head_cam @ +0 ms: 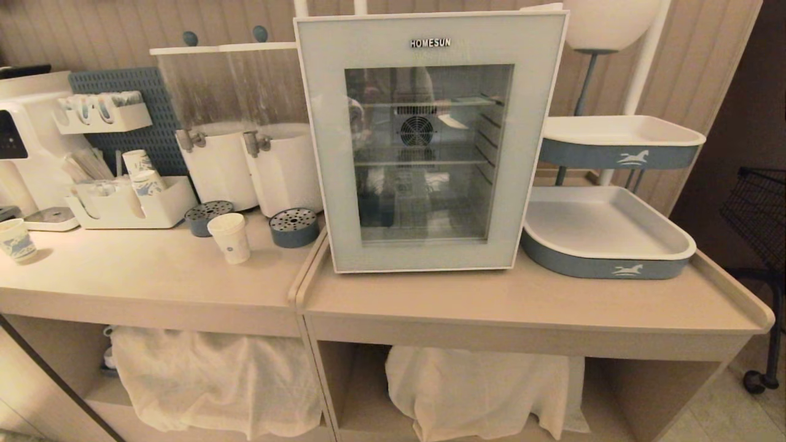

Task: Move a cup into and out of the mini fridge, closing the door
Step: Open the freezer door

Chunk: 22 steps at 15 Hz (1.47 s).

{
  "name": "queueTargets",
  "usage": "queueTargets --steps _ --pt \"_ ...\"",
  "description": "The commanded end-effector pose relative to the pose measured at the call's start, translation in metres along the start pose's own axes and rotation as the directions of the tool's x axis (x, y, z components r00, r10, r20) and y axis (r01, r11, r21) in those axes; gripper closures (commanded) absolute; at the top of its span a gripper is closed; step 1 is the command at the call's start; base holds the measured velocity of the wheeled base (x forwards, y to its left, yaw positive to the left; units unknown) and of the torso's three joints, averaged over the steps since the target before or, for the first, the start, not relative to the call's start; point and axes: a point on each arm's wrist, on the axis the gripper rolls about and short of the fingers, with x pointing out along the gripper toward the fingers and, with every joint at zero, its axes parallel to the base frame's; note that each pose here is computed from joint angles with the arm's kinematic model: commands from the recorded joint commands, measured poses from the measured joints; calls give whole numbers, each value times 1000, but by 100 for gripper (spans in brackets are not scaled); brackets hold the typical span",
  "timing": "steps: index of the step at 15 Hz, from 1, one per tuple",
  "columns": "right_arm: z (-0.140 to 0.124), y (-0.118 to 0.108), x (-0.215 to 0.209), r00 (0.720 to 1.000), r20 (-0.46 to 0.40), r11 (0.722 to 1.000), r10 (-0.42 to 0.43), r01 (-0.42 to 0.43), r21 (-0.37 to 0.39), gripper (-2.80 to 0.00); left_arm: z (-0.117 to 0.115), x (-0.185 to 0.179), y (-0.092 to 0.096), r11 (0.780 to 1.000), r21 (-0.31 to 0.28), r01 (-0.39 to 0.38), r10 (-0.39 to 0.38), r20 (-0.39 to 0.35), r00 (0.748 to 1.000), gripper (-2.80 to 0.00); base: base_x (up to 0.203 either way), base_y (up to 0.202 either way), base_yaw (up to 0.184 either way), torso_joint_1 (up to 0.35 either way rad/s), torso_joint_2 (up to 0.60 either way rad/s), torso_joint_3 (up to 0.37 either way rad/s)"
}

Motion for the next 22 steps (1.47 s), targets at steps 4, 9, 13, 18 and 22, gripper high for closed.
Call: queueTargets --steps 4,9,13,18,22 --pt "0 0 0 1000 -2 1000 -1 1 -1 0 0 0 0 1000 0 0 0 -2 1000 0 28 0 0 2 1 2" --pt "0 0 0 1000 -2 1000 -1 1 -1 0 0 0 0 1000 0 0 0 0 1000 0 188 0 4 2 2 4" --pt "0 0 0 1000 -2 1000 -1 1 -1 0 0 0 0 1000 -2 -1 1 6 1000 0 72 0 -2 1 3 0" --pt "-1 0 0 1000 -2 1000 8 -8 -25 0 4 0 0 1000 15 -11 10 38 999 0 0 0 0 0 0 0" --pt "-1 0 0 1000 -2 998 13 -13 -59 0 79 -31 1 993 49 -103 88 245 966 0 0 0 0 0 0 0"
